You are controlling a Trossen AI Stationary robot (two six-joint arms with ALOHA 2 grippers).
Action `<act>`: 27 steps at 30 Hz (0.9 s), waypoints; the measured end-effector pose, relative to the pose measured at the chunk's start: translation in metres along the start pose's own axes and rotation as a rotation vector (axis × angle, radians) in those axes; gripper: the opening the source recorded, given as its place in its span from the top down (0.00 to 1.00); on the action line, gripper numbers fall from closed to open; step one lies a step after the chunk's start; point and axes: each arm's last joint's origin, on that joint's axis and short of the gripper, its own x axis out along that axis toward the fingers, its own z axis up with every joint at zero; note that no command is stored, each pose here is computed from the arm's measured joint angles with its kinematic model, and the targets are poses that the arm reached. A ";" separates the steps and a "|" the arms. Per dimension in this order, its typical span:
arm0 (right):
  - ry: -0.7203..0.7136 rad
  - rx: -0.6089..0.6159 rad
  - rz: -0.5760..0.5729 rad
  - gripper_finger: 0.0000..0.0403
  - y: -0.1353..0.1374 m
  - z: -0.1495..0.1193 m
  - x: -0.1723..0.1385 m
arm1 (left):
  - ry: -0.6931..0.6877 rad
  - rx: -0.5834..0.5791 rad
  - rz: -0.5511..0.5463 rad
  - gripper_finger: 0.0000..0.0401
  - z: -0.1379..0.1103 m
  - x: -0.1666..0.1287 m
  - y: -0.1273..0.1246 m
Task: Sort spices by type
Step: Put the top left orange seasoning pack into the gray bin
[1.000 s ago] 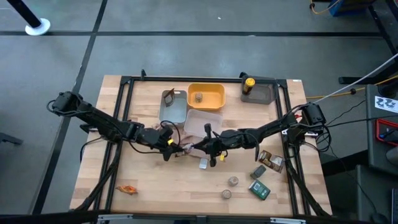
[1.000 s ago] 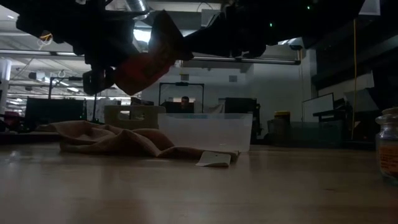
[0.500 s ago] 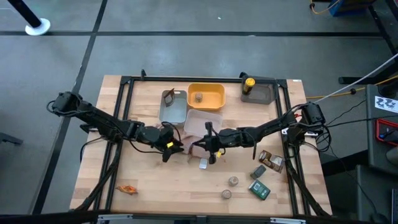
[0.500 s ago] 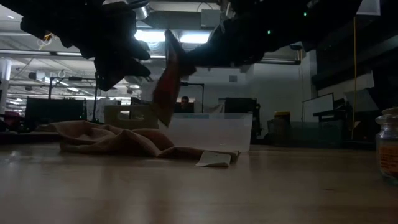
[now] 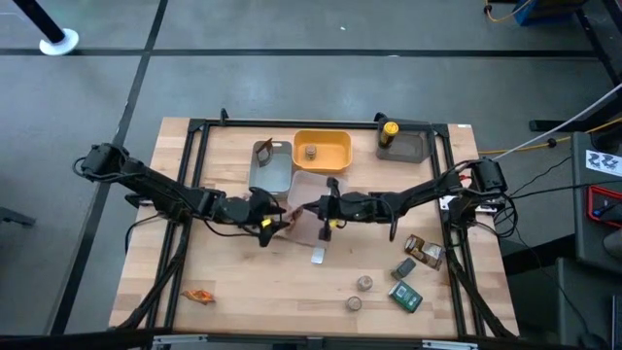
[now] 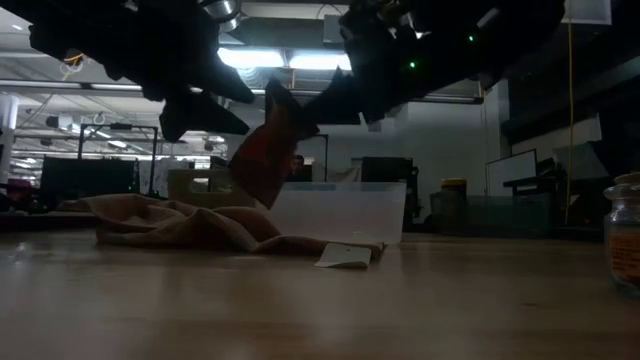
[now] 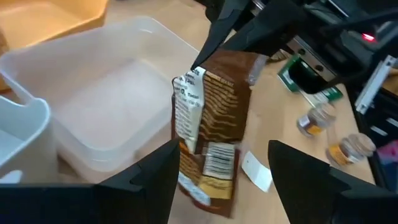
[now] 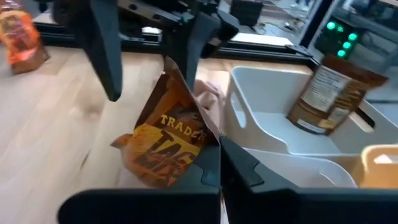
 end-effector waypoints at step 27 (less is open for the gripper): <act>-0.004 0.042 -0.023 1.00 -0.001 0.000 0.000 | -0.144 0.036 0.099 0.43 -0.009 0.042 0.010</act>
